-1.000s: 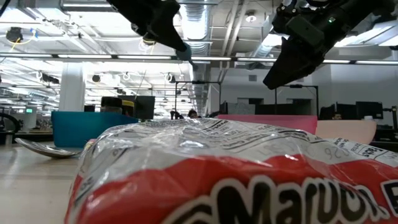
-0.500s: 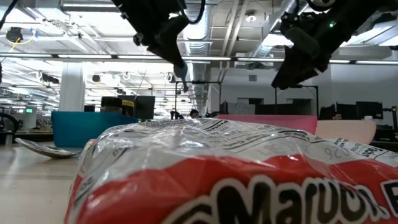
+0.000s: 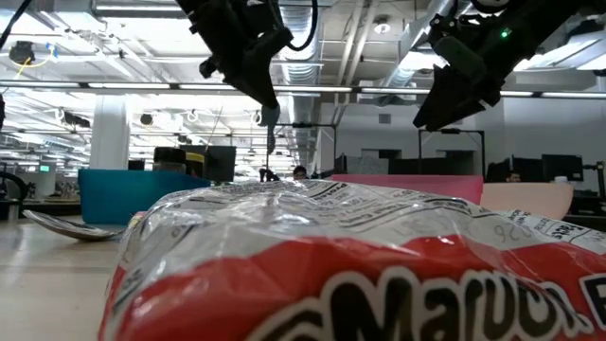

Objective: Pick & Place Food Item
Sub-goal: Put the blue baby spoon into the green bin

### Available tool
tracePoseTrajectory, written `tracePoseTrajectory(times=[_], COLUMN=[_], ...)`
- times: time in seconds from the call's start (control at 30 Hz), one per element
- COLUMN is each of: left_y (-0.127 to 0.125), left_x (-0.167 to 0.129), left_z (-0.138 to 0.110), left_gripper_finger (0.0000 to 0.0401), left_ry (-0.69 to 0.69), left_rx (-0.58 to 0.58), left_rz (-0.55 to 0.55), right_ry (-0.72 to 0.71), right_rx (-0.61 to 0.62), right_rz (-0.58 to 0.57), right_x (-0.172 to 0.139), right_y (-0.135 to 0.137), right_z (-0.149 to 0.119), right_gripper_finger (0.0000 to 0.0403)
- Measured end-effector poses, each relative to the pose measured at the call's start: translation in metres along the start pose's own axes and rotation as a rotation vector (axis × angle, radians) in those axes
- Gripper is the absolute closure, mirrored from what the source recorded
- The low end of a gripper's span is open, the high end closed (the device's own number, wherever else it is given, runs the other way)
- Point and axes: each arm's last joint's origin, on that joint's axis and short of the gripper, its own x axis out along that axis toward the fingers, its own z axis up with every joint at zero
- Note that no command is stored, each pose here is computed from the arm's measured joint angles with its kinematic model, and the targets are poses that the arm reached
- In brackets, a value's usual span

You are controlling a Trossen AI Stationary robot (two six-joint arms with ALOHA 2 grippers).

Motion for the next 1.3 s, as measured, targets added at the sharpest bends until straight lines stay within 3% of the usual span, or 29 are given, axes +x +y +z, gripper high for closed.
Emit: tracePoseTrajectory(times=[0.23, 0.57, 0.87, 1.3], left_y=[0.002, -0.008, -0.01, -0.009], left_x=[0.0, 0.051, 0.06, 0.064], left_z=[0.004, -0.016, -0.022, -0.016], left_gripper_finger=[0.04, 0.04, 0.04, 0.04], left_ry=[0.055, 0.209, 0.198, 0.154], left_rx=[-0.02, 0.02, 0.061, -0.032], left_rz=[0.012, 0.081, 0.189, 0.183], right_ry=[0.0, 0.006, 0.011, 0.012], right_rx=[0.0, -0.006, -0.011, -0.012], right_rz=[0.0, -0.004, -0.007, -0.008], right_x=[0.0, 0.0, 0.0, 0.0], right_y=[0.0, 0.0, -0.001, -0.001], right_z=[0.0, -0.001, -0.001, -0.001], right_gripper_finger=[0.0158, 0.0158, 0.0158, 0.0158])
